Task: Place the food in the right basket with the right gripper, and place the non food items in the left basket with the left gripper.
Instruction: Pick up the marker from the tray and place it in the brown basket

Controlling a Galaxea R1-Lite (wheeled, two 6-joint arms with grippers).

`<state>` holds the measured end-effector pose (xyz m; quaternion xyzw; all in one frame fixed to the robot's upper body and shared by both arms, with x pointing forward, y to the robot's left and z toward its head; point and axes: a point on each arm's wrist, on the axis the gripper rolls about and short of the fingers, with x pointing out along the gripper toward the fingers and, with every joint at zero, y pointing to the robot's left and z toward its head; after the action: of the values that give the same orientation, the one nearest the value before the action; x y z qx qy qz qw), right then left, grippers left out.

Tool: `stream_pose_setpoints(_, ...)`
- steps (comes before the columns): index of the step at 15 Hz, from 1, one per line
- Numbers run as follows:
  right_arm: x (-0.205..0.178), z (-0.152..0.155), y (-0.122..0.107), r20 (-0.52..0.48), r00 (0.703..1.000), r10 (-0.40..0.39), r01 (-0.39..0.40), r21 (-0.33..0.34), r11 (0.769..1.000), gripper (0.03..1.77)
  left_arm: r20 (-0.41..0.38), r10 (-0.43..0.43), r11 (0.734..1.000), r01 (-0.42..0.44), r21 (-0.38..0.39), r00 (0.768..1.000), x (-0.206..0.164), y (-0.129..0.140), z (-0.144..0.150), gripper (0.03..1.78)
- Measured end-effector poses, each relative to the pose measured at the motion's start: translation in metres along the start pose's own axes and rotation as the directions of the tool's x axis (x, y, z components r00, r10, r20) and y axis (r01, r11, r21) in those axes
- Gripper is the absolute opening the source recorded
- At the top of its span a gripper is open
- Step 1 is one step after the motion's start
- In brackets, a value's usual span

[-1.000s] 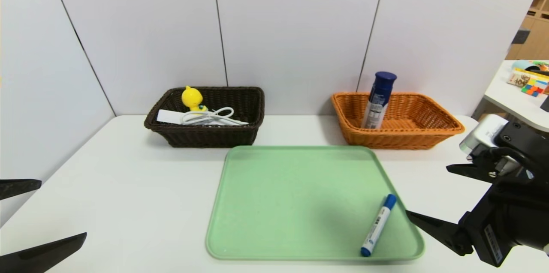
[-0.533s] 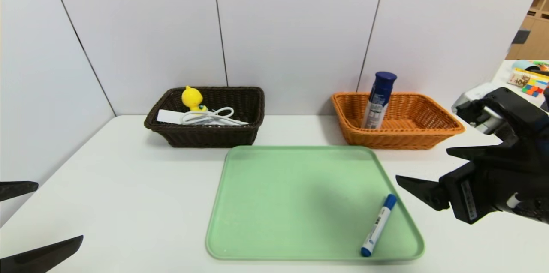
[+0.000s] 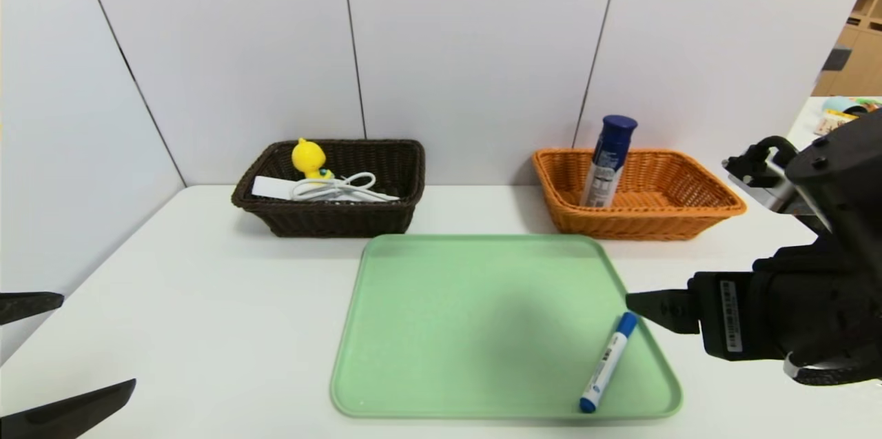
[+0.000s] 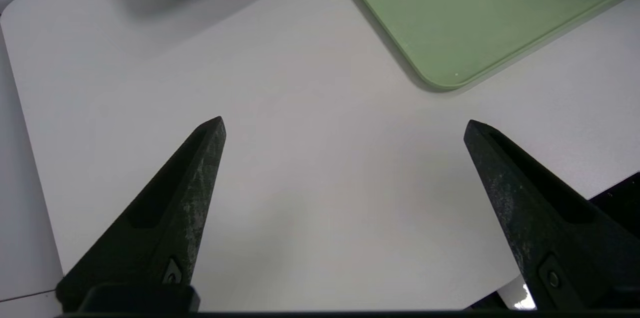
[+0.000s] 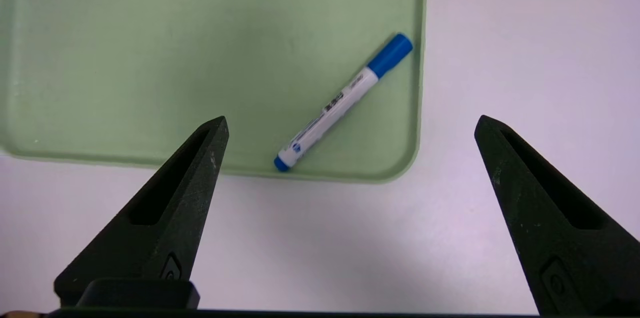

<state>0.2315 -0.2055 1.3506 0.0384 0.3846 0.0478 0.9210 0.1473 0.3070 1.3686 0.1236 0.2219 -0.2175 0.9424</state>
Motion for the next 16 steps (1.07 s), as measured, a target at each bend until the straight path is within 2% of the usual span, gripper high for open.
stream_pose_setpoints(4, -0.007, 0.003, 0.016, -0.155, 0.987, -0.037, 0.058, 0.137, 0.989, 1.70, -0.001, -0.003, 1.000, 0.003, 0.000, 1.000, 0.000, 0.000, -0.001, 1.69)
stream_pose_setpoints(8, -0.006, 0.006, 0.023, -0.347, 0.938, -0.016, 0.106, 0.243, 0.964, 1.70, -0.001, -0.004, 1.000, 0.004, 0.000, 1.000, 0.000, 0.000, -0.001, 1.69)
stream_pose_setpoints(12, 0.007, 0.016, 0.022, -0.387, 0.922, -0.008, 0.144, 0.323, 0.935, 1.70, -0.003, -0.004, 1.000, 0.004, 0.000, 1.000, 0.000, 0.000, -0.003, 1.69)
stream_pose_setpoints(16, 0.015, 0.033, 0.016, -0.384, 0.923, 0.013, 0.164, 0.425, 0.890, 1.70, 0.002, -0.003, 1.000, 0.003, -0.001, 1.000, -0.002, -0.001, -0.004, 1.69)
